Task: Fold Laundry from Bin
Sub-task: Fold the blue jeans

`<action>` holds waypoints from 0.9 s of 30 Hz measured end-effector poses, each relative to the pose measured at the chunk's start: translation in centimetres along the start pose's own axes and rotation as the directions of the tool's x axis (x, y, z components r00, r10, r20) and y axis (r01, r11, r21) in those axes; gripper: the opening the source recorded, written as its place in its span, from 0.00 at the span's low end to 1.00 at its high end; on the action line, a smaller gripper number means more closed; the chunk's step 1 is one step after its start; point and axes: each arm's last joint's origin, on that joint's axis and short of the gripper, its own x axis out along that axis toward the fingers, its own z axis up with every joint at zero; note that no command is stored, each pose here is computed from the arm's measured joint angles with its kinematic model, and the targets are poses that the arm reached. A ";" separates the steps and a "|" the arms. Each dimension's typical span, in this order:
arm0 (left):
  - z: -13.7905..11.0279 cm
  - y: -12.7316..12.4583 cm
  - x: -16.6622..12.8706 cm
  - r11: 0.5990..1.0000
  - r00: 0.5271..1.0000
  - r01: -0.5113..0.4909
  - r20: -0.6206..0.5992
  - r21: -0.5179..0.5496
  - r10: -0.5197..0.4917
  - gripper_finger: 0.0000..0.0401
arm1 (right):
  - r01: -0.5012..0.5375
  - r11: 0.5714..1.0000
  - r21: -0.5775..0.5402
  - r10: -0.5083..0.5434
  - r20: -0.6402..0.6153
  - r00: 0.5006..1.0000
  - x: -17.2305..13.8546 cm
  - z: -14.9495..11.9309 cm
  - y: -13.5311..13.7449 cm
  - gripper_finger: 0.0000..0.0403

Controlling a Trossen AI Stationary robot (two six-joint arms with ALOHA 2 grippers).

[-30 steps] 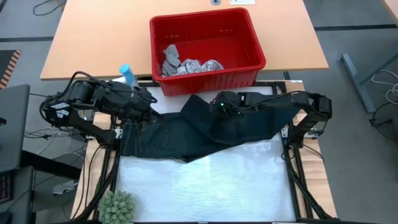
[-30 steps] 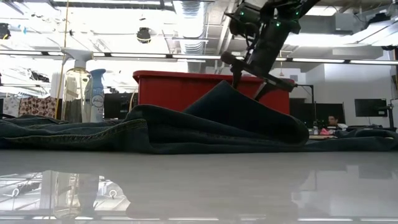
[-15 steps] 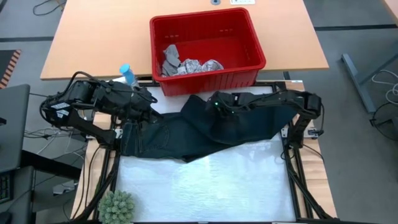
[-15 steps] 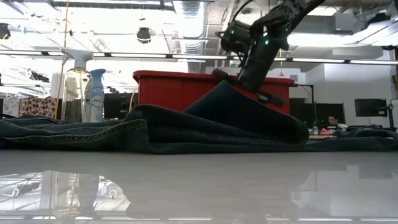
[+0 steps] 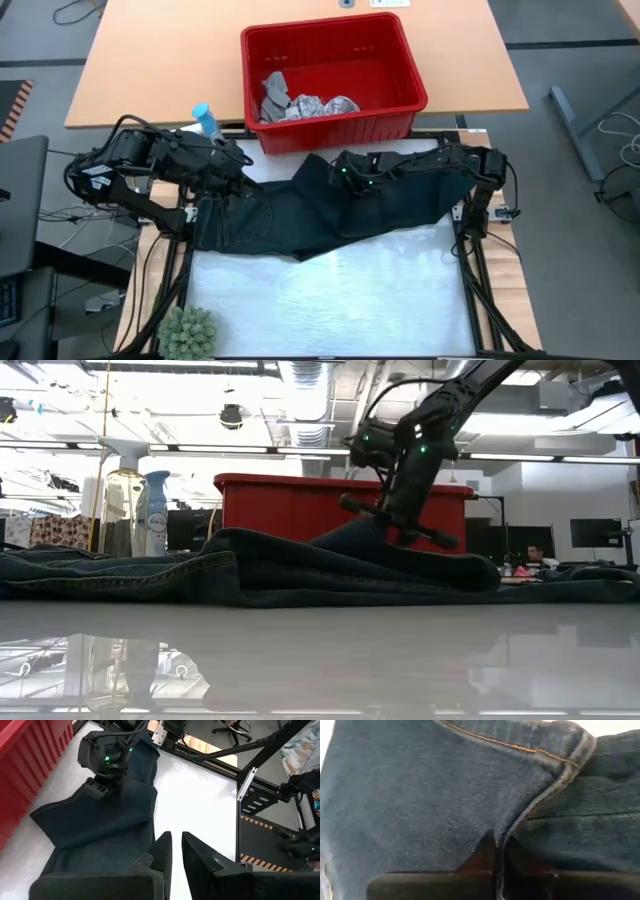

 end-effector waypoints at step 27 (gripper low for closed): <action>0.0 0.2 0.0 0.999 0.999 -0.050 0.019 -0.006 0.050 0.08 | -0.538 0.743 -0.399 0.556 -0.079 0.827 -3.9 -7.4 6.1 0.07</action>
